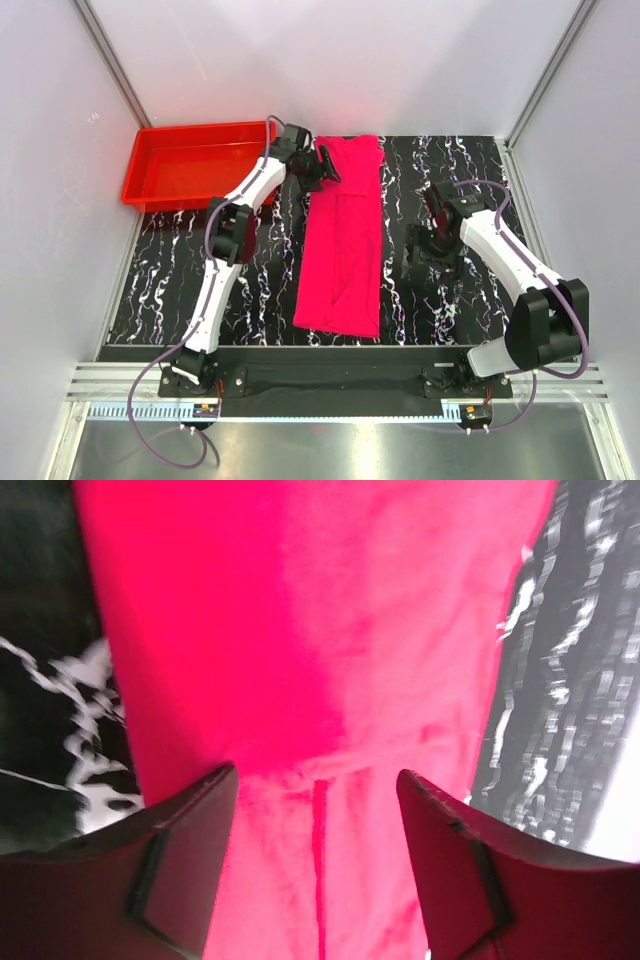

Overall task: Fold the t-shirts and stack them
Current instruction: Fold the tshirt

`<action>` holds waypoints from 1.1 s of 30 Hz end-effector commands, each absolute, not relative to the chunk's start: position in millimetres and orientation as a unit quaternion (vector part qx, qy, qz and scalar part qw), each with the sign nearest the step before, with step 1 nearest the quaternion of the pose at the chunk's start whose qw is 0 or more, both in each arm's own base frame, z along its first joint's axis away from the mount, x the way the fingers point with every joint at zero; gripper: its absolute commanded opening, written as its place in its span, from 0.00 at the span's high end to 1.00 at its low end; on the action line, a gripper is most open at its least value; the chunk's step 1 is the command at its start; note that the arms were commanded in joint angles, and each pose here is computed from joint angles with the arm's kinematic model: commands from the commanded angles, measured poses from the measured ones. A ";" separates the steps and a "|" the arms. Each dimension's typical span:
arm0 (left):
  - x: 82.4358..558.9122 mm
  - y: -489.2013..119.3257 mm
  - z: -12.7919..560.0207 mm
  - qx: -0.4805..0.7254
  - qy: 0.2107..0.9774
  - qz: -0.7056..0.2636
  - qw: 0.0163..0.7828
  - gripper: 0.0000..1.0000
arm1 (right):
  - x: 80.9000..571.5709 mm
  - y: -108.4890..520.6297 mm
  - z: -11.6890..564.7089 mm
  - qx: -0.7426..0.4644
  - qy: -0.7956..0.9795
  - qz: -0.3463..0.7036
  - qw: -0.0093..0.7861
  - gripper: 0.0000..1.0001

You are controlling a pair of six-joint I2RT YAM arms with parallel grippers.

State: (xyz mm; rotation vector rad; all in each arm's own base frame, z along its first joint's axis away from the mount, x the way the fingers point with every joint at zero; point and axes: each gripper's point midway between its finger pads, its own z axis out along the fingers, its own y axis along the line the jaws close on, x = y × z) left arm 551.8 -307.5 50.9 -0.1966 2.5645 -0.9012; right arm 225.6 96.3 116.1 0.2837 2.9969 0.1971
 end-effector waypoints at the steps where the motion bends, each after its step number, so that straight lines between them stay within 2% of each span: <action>1: 540.1 -337.3 151.4 -0.011 0.872 -0.423 0.244 0.26 | 226.3 120.6 110.2 0.098 0.985 0.134 0.046 0.05; 3: 518.7 -346.4 163.7 0.002 0.870 -0.438 0.226 0.25 | 221.8 135.3 104.4 0.101 0.979 0.175 0.028 0.05; 4: 507.2 -347.0 189.9 0.015 0.866 -0.440 0.236 0.24 | 220.6 141.2 103.3 0.107 0.975 0.191 0.021 0.05; 7: 464.0 -344.6 192.0 0.040 0.887 -0.413 0.204 0.23 | 212.7 163.9 96.4 0.121 0.959 0.257 -0.010 0.05; 8: 443.6 -341.3 219.9 0.062 0.883 -0.410 0.221 0.23 | 209.6 170.4 97.3 0.122 0.952 0.279 -0.018 0.05; 10: 418.4 -324.6 206.1 0.070 0.900 -0.370 0.218 0.23 | 203.4 175.9 91.7 0.134 0.944 0.301 -0.022 0.06; 11: 400.1 -310.4 238.2 0.078 0.896 -0.362 0.244 0.24 | 205.3 179.1 92.7 0.131 0.940 0.316 -0.009 0.06; 12: 390.0 -292.0 216.8 0.067 0.915 -0.320 0.237 0.24 | 196.3 179.5 85.5 0.142 0.937 0.319 -0.023 0.08; 14: 360.5 -265.0 234.3 0.079 0.919 -0.288 0.257 0.27 | 186.1 183.9 79.4 0.145 0.928 0.343 -0.031 0.11; 15: 341.7 -247.5 205.6 0.071 0.936 -0.257 0.231 0.28 | 183.3 186.3 77.9 0.154 0.924 0.349 -0.035 0.14; 18: 296.5 -226.8 196.7 0.082 0.938 -0.257 0.217 0.32 | 171.0 190.5 65.9 0.177 0.912 0.368 -0.042 0.19; 19: 272.8 -214.7 163.4 0.076 0.951 -0.241 0.179 0.33 | 168.1 193.2 64.0 0.181 0.907 0.377 -0.046 0.21; 21: 247.6 -205.1 158.4 0.070 0.950 -0.249 0.177 0.36 | 161.8 197.3 55.3 0.188 0.903 0.382 -0.051 0.25; 23: 218.3 -201.9 129.7 0.051 0.952 -0.268 0.138 0.36 | 157.3 197.5 46.7 0.196 0.906 0.372 -0.054 0.32; 26: 196.6 -200.6 110.9 0.024 0.949 -0.289 0.120 0.36 | 150.0 194.2 36.7 0.206 0.910 0.356 -0.052 0.36; 28: 194.7 -199.7 105.0 0.018 0.949 -0.289 0.121 0.31 | 150.7 194.4 36.0 0.213 0.907 0.361 -0.042 0.36; 33: 176.7 -197.1 69.9 -0.005 0.957 -0.280 0.070 0.29 | 143.7 199.2 24.8 0.235 0.901 0.362 -0.052 0.39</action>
